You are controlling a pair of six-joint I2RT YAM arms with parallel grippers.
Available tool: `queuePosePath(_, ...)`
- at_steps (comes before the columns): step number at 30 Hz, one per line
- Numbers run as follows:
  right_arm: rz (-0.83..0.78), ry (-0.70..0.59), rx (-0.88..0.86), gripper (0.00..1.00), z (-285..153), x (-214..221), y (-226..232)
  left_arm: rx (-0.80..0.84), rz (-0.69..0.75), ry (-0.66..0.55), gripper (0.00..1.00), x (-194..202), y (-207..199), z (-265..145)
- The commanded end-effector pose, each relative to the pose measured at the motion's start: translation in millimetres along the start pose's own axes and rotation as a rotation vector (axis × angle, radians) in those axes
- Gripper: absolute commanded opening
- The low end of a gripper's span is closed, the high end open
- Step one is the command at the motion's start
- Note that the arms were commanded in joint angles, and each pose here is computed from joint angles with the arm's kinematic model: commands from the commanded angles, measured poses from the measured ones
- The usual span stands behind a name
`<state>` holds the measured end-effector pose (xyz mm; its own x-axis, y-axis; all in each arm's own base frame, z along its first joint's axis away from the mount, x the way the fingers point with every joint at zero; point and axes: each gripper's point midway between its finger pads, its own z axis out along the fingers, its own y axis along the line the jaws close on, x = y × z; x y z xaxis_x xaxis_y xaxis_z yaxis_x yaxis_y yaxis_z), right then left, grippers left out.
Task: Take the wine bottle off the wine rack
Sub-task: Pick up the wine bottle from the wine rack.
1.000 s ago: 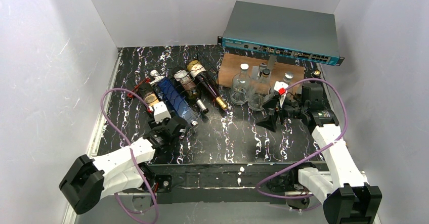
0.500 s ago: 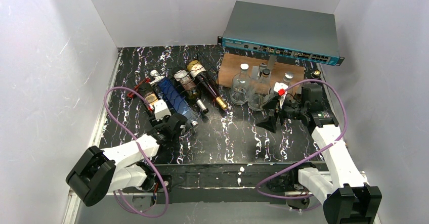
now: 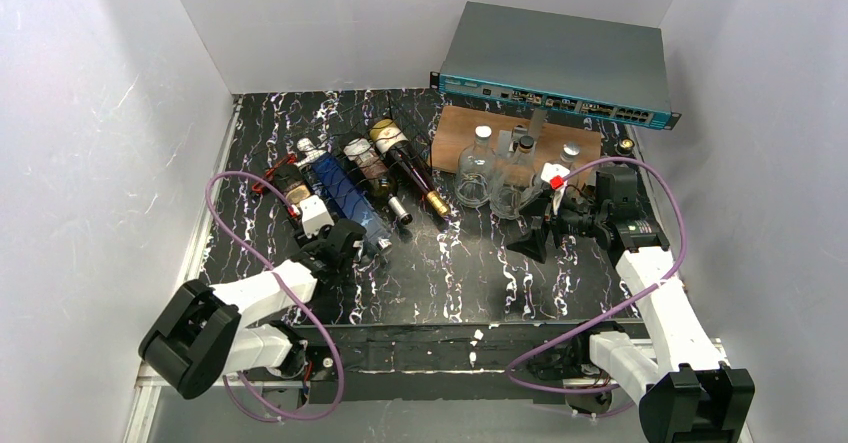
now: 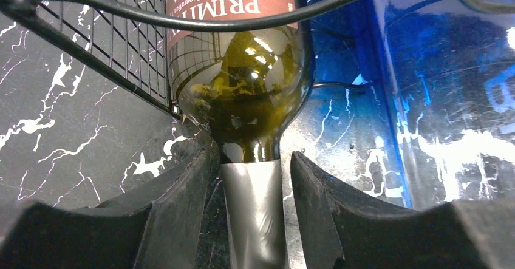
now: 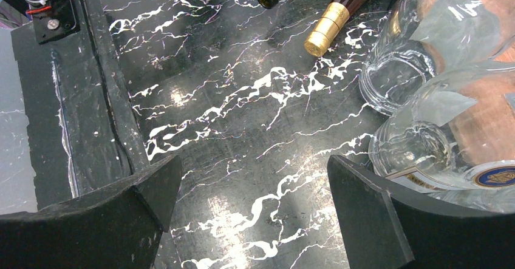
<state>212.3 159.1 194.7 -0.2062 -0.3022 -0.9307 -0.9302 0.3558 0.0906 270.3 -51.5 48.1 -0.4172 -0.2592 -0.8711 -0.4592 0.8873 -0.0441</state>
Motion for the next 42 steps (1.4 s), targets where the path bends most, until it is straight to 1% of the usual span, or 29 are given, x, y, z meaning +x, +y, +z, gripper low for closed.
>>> queuePosePath(1,-0.050,-0.024,0.007,0.98,-1.2,-6.8,-2.1,-0.036,-0.021,-0.016,0.49,-4.2,3.8,5.5)
queuePosePath(5,-0.049,-0.023,0.007,0.99,-1.1,-6.2,-2.0,-0.039,-0.024,-0.006,0.46,-2.6,3.2,7.6)
queuePosePath(8,-0.049,-0.023,0.007,0.99,-1.0,-6.2,-2.0,-0.042,-0.027,-0.005,0.45,-2.9,3.7,8.5)
queuePosePath(21,-0.047,-0.024,0.004,0.98,-0.7,-5.5,-1.5,0.025,-0.095,0.010,0.48,-15.8,-6.2,1.8)
queuePosePath(28,-0.049,-0.025,0.003,0.98,-0.7,-5.9,-1.2,0.013,-0.071,0.001,0.46,-20.0,-4.3,4.0)
queuePosePath(42,-0.050,-0.024,0.004,0.98,-0.9,-5.6,-1.3,-0.016,-0.069,0.034,0.42,-10.3,-1.2,12.9)
